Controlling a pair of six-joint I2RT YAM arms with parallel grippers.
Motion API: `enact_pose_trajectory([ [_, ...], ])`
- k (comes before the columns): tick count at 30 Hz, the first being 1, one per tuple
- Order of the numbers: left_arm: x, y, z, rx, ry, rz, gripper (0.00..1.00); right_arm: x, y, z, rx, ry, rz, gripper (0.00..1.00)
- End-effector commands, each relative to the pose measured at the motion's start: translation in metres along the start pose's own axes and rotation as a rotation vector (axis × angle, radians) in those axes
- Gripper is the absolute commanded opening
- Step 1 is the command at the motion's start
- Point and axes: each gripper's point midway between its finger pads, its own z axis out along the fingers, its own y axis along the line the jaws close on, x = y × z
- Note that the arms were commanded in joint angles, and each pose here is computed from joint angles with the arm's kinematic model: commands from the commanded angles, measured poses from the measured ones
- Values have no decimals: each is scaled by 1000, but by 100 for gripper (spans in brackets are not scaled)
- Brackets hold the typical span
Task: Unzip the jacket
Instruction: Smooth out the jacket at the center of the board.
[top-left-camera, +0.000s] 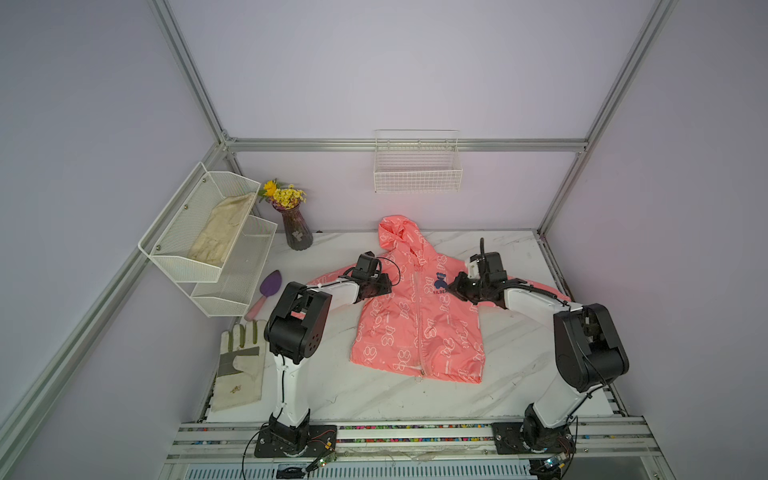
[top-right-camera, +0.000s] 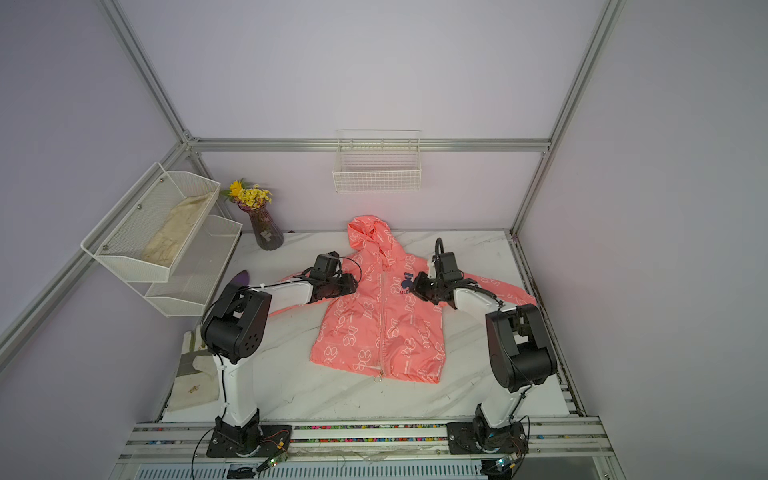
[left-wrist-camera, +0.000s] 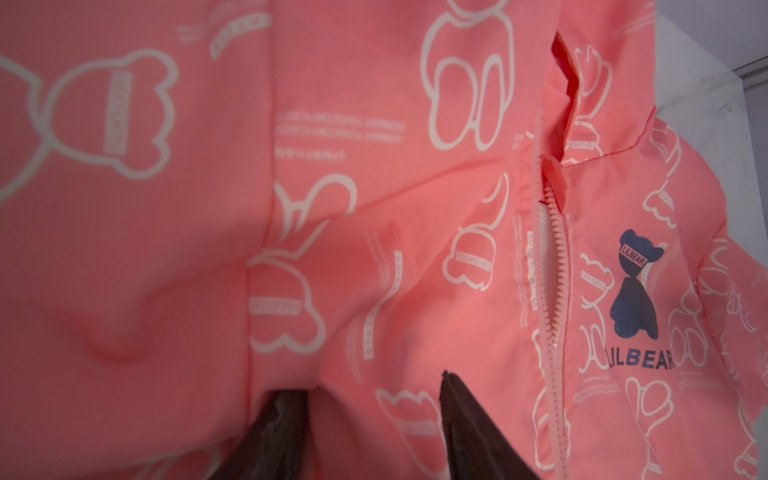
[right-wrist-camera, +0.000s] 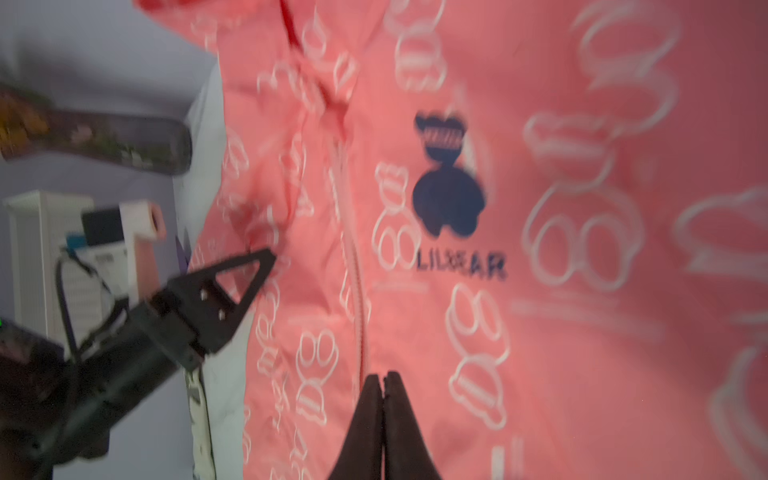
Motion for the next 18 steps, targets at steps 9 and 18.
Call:
enact_pose_trajectory([
  [9,68,19,-44,-45,-28,-106,51,-1,-94,37,80,74,148,10],
  [18,29,-13,-101,-36,-194,79,86,-45,-55,-24,119,-130,-86,18],
])
